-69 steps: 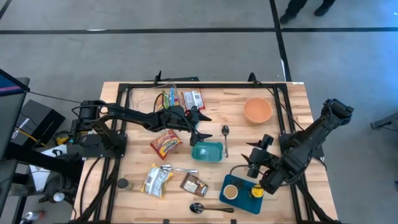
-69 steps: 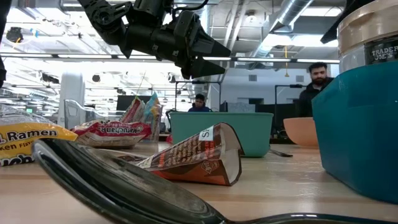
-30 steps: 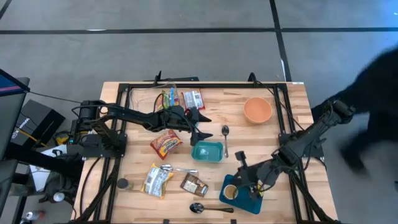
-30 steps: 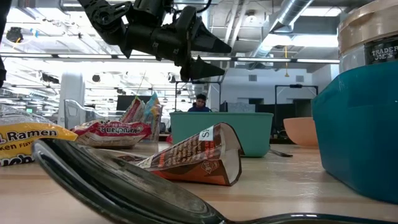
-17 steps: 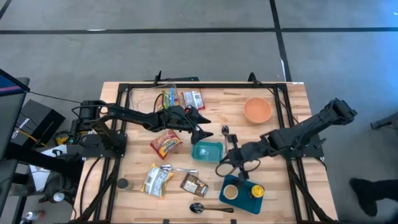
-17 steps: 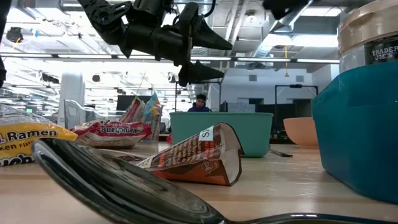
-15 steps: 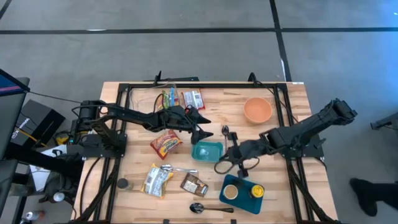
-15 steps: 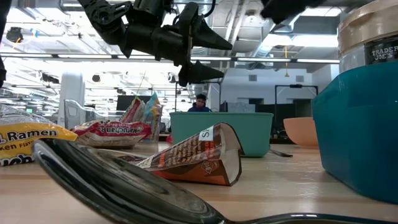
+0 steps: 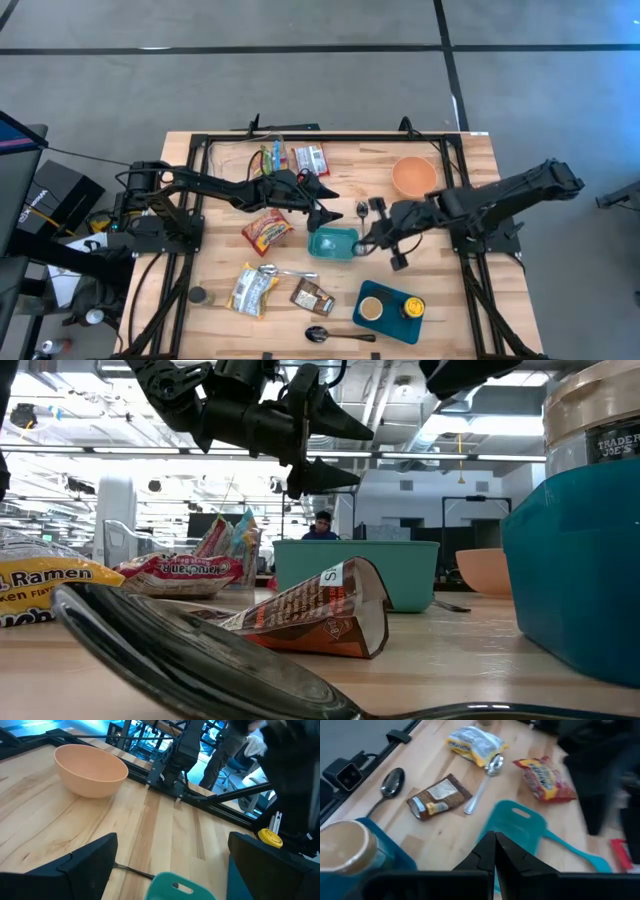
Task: Pick & Place Food Item
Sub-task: Put the dark red noodle pack into the transparent bin
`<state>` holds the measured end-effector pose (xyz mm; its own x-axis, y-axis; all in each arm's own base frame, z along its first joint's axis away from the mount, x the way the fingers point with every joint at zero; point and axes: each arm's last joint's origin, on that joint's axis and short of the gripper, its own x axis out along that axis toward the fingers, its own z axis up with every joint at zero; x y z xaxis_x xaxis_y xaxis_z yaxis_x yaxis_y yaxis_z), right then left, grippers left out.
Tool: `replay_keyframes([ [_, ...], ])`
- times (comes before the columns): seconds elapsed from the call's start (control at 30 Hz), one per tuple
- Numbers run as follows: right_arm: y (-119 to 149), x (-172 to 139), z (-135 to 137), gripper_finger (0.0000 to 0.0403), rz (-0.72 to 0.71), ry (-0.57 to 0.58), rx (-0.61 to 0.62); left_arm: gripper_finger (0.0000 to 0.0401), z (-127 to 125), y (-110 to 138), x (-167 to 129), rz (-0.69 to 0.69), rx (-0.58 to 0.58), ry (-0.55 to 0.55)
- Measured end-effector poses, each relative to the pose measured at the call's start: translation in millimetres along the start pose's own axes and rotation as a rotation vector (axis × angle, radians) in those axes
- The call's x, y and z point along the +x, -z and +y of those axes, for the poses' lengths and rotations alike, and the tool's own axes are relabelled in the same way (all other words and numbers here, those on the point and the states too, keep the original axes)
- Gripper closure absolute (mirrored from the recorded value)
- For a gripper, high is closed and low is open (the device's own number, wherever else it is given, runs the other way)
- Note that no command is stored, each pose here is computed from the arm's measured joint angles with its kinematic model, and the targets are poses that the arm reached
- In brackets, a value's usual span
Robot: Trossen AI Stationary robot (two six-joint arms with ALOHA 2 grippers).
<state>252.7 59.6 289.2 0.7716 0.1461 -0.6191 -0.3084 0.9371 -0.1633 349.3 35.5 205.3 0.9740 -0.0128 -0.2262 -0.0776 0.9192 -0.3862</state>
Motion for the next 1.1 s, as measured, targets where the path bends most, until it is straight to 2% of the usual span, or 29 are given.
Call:
replay_keyframes([
  [0.37,8,-38,-36,0.0403,-0.027,0.134,0.052,0.0027,0,0,0,0.000,0.000,-0.002],
  [0.57,17,-44,-56,0.0403,0.006,0.189,0.093,0.0027,-1,-7,-5,-0.047,0.004,-0.095],
  [0.77,39,-41,-57,0.0403,-0.135,0.070,0.106,0.0027,-23,-21,-32,-0.063,0.074,-0.270],
  [0.87,56,-39,-56,0.0403,-0.183,0.102,0.111,0.0027,-38,-25,-49,-0.046,0.094,-0.344],
  [0.97,69,-40,-55,0.0403,-0.225,0.132,0.157,0.0027,-54,-24,-64,-0.019,0.115,-0.371],
  [1.1,75,-40,-55,0.0403,-0.265,0.147,0.207,0.0027,-76,-20,-81,-0.020,0.090,-0.418],
])
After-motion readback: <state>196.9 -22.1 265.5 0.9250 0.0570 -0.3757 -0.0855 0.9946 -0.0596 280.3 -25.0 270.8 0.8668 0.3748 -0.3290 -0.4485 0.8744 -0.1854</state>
